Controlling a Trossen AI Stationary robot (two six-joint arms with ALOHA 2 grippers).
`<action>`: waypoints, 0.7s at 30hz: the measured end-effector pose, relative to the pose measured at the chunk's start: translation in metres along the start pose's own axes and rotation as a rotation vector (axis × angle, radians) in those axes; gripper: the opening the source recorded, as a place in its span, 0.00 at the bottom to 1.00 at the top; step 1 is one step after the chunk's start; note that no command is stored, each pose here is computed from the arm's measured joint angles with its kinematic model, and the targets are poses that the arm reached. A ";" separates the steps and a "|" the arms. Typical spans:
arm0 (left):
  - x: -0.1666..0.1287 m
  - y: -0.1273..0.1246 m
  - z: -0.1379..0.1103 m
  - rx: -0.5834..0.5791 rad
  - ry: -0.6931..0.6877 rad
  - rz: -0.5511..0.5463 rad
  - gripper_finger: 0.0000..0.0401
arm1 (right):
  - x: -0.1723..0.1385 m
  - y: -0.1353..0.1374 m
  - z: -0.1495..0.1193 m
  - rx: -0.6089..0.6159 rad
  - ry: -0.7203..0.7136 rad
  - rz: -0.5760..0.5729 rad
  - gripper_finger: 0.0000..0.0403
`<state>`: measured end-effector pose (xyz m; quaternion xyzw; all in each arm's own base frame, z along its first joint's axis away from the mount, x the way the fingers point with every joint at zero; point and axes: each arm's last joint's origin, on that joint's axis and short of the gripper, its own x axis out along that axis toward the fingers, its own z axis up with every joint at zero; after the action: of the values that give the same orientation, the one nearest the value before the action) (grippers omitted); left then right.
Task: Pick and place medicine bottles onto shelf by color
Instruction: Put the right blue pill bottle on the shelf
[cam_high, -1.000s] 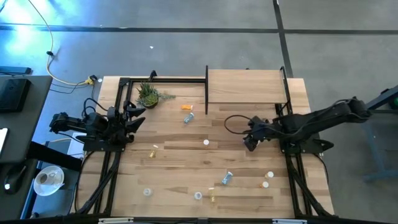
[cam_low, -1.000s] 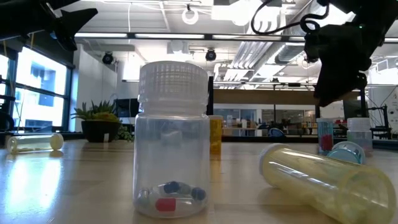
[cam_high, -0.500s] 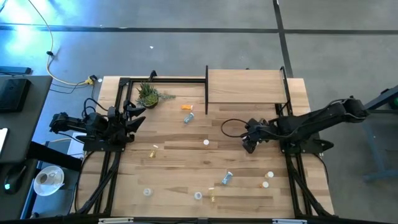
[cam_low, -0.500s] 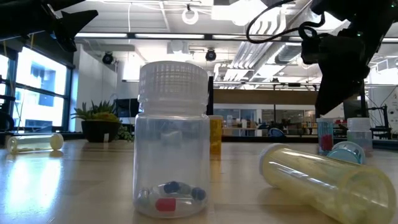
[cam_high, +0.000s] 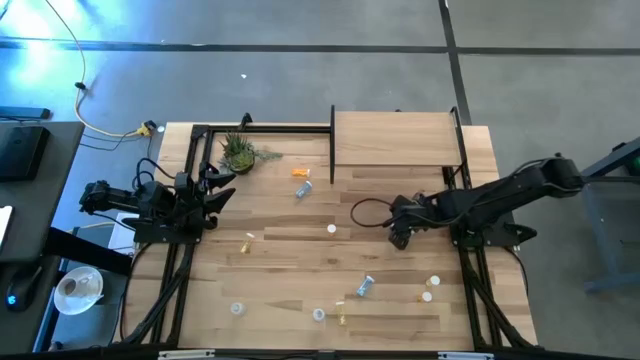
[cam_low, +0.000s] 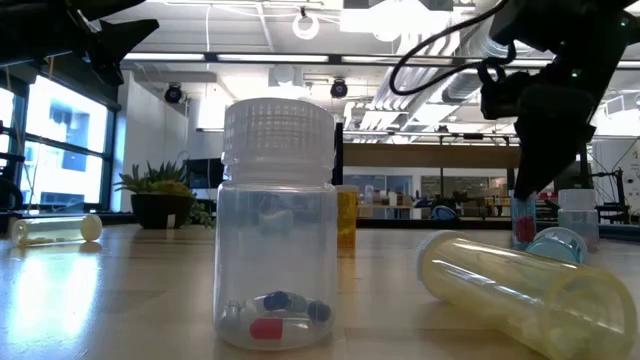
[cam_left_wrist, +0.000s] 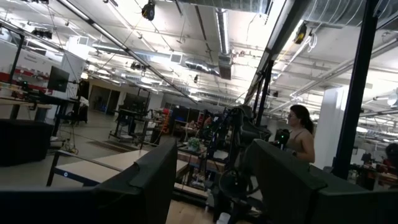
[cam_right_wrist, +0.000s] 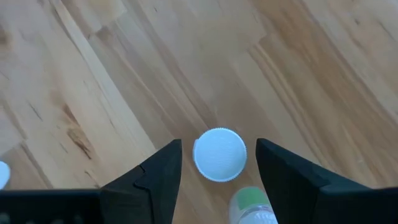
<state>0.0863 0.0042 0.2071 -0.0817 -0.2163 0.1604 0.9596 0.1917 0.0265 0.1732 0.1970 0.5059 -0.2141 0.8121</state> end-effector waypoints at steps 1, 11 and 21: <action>0.000 0.000 0.000 0.000 0.000 0.000 0.49 | 0.001 0.000 0.000 -0.001 0.007 -0.003 0.49; 0.000 0.000 0.000 0.001 0.000 0.000 0.49 | 0.003 0.000 -0.001 -0.003 0.014 -0.010 0.44; 0.000 0.000 0.000 0.001 0.000 0.000 0.49 | 0.003 0.000 0.000 -0.004 0.012 -0.012 0.26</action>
<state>0.0863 0.0043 0.2071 -0.0813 -0.2164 0.1607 0.9595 0.1928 0.0266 0.1703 0.1937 0.5121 -0.2168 0.8082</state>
